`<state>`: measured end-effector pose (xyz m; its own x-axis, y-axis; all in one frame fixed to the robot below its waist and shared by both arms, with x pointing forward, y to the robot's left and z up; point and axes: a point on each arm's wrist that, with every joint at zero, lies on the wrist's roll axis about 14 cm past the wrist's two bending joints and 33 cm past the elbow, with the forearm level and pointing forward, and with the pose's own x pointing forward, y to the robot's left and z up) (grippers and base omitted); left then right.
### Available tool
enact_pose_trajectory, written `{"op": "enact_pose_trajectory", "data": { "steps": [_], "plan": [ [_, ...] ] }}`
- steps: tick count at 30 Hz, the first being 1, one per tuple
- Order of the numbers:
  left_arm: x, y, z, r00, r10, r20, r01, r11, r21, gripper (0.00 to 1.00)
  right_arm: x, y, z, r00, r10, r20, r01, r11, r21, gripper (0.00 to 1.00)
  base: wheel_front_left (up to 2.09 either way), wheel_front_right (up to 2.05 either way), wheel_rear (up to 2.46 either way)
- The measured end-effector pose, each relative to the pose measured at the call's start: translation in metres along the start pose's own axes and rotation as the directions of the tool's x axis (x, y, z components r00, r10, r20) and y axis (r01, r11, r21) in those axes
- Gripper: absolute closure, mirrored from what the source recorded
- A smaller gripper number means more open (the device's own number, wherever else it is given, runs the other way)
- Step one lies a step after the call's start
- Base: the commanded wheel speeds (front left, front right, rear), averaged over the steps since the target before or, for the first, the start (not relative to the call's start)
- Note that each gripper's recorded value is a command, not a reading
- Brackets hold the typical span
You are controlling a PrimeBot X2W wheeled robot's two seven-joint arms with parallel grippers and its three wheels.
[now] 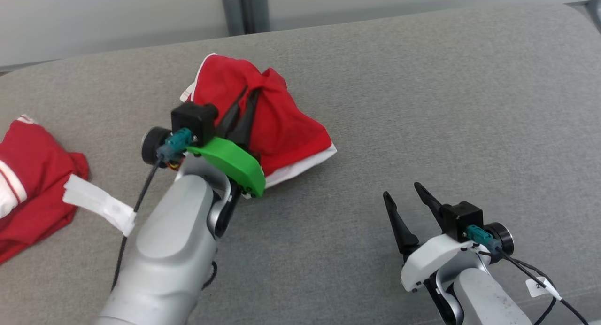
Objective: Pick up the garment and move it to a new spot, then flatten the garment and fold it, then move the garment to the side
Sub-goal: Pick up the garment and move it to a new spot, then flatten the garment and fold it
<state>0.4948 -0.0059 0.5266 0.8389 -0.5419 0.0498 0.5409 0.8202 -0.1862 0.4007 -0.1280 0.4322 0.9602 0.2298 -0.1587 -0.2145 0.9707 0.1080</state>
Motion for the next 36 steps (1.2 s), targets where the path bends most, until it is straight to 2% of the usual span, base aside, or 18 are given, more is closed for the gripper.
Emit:
{"op": "enact_pose_trajectory", "data": {
  "steps": [4, 6, 7, 8, 12, 17, 27, 33, 36],
  "plan": [
    [-0.004, -0.039, -0.024, 0.995, -0.087, -0.039, 0.084, 0.994, -0.063, 1.0, -0.011, -0.015, 0.009, 0.998, -0.052, 0.03, 0.052, 0.999, 0.005, 0.0, 0.0, 0.0, 0.0],
    [-0.009, -0.048, -0.036, 0.994, -0.09, -0.067, 0.085, 0.994, -0.068, 1.0, -0.018, -0.022, 0.011, 0.996, -0.075, 0.038, 0.075, 0.997, 0.007, 0.0, 0.0, 0.0, 0.0],
    [-0.011, -0.048, -0.041, 0.994, -0.081, -0.079, 0.076, 0.995, -0.066, 0.83, -0.02, -0.024, 0.013, 0.996, -0.084, 0.042, 0.084, 0.996, 0.008, 0.0, 0.0, 0.0, 0.0],
    [-0.014, -0.048, -0.046, 0.994, -0.068, -0.091, 0.063, 0.997, -0.054, 0.02, -0.022, -0.027, 0.016, 0.994, -0.094, 0.052, 0.094, 0.996, 0.01, 0.0, 0.0, 0.0, 0.0],
    [-0.029, -0.032, -0.054, 0.994, 0.014, -0.111, -0.017, 1.0, -0.025, 0.0, -0.027, -0.031, 0.029, 0.989, -0.112, 0.095, 0.111, 0.994, 0.013, 0.0, 0.0, 0.0, 0.0],
    [-0.057, 0.005, -0.046, 0.985, 0.159, -0.073, -0.16, 0.987, -0.008, 0.0, -0.032, -0.032, 0.045, 0.981, -0.121, 0.15, 0.119, 0.993, 0.021, 0.0, 0.0, 0.0, 0.0],
    [-0.147, 0.065, -0.032, 0.906, 0.423, 0.006, -0.423, 0.905, 0.035, 0.0, -0.045, -0.023, 0.066, 0.968, -0.109, 0.227, 0.105, 0.994, 0.027, 0.0, 0.0, 0.0, 0.0],
    [-0.194, 0.074, -0.047, 0.861, 0.507, -0.027, -0.507, 0.862, 0.034, 0.0, -0.052, -0.016, 0.063, 0.969, -0.098, 0.226, 0.091, 0.995, 0.042, 0.0, 0.0, 0.0, 0.0],
    [-0.211, 0.083, -0.039, 0.834, 0.552, 0.0, -0.552, 0.834, 0.007, 0.0, -0.055, -0.013, 0.059, 0.971, -0.094, 0.22, 0.086, 0.995, 0.047, 0.0, 0.0, 0.0, 0.0]
  ]
}}
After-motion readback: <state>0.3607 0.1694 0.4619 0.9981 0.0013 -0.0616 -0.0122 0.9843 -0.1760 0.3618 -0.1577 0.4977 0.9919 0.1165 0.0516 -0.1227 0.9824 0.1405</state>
